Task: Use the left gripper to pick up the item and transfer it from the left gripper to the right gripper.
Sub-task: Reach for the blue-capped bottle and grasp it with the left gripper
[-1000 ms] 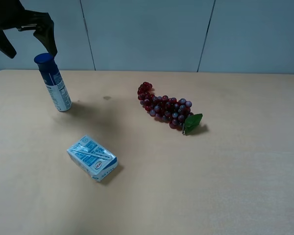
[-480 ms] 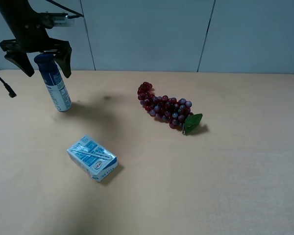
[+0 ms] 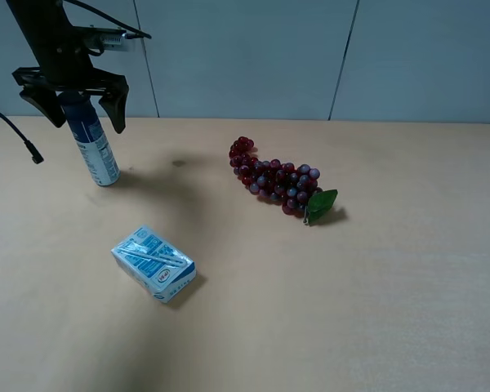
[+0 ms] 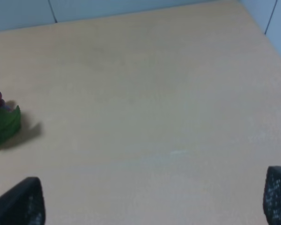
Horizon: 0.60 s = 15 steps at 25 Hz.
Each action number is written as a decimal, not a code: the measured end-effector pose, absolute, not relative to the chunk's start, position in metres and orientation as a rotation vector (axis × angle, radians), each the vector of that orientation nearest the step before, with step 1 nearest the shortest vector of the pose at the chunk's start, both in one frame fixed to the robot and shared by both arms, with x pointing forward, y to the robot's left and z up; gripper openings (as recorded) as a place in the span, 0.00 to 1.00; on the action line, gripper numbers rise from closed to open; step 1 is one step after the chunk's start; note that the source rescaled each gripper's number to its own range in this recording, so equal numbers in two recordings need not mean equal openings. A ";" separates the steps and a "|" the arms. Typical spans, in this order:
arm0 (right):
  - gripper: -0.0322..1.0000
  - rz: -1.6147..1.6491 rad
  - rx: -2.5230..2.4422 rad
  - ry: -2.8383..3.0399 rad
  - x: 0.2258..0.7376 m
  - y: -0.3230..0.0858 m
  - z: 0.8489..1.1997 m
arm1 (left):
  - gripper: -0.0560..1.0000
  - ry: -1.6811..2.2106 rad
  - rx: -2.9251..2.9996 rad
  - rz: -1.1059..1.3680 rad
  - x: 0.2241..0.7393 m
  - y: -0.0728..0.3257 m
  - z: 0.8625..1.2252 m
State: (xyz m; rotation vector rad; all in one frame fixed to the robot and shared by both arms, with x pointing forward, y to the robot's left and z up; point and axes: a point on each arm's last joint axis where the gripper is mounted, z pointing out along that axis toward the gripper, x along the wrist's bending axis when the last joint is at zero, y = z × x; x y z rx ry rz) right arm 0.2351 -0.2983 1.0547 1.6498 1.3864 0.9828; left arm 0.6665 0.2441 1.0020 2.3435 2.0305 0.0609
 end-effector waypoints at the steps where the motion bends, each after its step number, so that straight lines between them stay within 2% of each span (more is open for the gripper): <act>1: 1.00 0.983 1.650 1.386 0.235 -0.298 1.055 | 1.00 2.031 2.346 0.065 0.667 0.244 1.002; 6: 1.00 0.983 1.650 1.386 0.235 -0.298 1.055 | 0.98 2.032 2.354 0.077 0.667 0.245 1.002; 8: 1.00 0.983 1.650 1.386 0.235 -0.298 1.055 | 0.92 2.033 2.354 0.078 0.667 0.245 1.002; 10: 1.00 0.983 1.650 1.386 0.235 -0.298 1.055 | 0.81 2.033 2.354 0.078 0.667 0.245 1.002; 12: 1.00 0.983 1.650 1.386 0.235 -0.298 1.055 | 0.62 2.032 2.356 0.080 0.667 0.246 1.002; 13: 1.00 0.983 1.650 1.386 0.235 -0.298 1.055 | 0.47 2.030 2.358 0.081 0.667 0.246 1.002; 15: 1.00 0.983 1.650 1.386 0.235 -0.298 1.055 | 0.08 2.030 2.363 0.087 0.667 0.246 1.002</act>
